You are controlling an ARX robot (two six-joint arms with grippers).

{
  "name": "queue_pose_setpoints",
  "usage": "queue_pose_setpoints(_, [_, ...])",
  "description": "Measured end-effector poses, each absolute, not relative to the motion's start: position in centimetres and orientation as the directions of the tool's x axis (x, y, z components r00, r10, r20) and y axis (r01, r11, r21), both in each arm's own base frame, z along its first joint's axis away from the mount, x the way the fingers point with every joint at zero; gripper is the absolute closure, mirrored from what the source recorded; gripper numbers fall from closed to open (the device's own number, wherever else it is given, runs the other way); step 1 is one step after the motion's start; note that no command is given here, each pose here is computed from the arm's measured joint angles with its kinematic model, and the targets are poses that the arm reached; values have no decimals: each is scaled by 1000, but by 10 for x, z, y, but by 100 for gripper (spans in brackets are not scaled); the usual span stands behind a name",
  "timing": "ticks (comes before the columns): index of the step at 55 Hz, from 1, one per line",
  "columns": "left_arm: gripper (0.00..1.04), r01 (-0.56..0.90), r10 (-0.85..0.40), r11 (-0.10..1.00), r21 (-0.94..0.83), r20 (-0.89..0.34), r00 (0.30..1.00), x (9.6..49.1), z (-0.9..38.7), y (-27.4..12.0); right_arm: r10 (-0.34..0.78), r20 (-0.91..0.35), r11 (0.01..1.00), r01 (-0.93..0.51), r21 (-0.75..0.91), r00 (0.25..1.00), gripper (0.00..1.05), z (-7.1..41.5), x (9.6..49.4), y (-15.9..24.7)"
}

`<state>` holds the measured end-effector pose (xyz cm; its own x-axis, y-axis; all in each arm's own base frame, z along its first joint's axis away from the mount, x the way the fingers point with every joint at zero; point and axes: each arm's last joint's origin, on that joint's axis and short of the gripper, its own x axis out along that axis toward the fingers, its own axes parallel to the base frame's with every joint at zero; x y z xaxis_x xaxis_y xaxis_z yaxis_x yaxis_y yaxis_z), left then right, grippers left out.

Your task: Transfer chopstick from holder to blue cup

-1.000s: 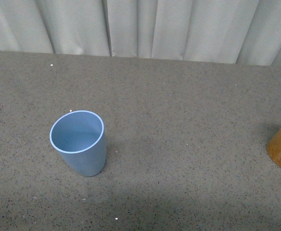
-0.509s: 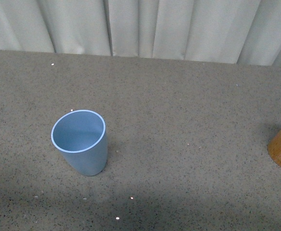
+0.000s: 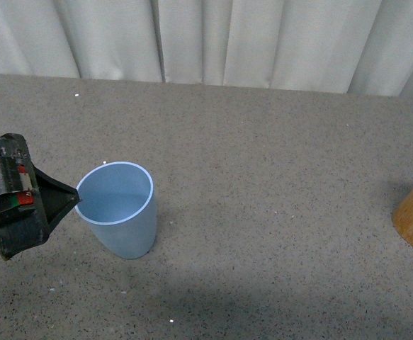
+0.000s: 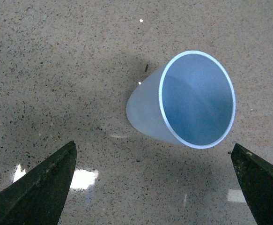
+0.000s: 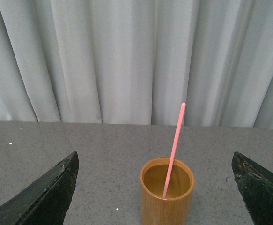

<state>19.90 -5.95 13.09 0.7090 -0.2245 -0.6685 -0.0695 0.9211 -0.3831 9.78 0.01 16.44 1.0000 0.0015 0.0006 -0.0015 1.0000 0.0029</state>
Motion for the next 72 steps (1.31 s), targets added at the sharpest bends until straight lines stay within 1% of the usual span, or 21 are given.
queue_pose_setpoints(13, [7, -108, -203, 921, -375, -696, 689, 207, 122, -64, 2, 1, 1000, -2, 3, 1000, 10, 164, 98, 0])
queue_pose_setpoints(24, [7, -132, -183, 920, -369, -704, 686, 211, 116, -67, 2, 1, 1000, -2, 3, 1000, 10, 164, 98, 0])
queue_pose_setpoints(51, [7, -147, -162, 926, -348, -716, 679, 223, 109, -79, 2, 1, 1000, -2, 3, 1000, 10, 164, 98, 0])
queue_pose_setpoints(72, [7, -166, -134, 932, -321, -734, 666, 224, 106, -80, 2, 1, 1000, -2, 2, 1000, 10, 164, 98, 0])
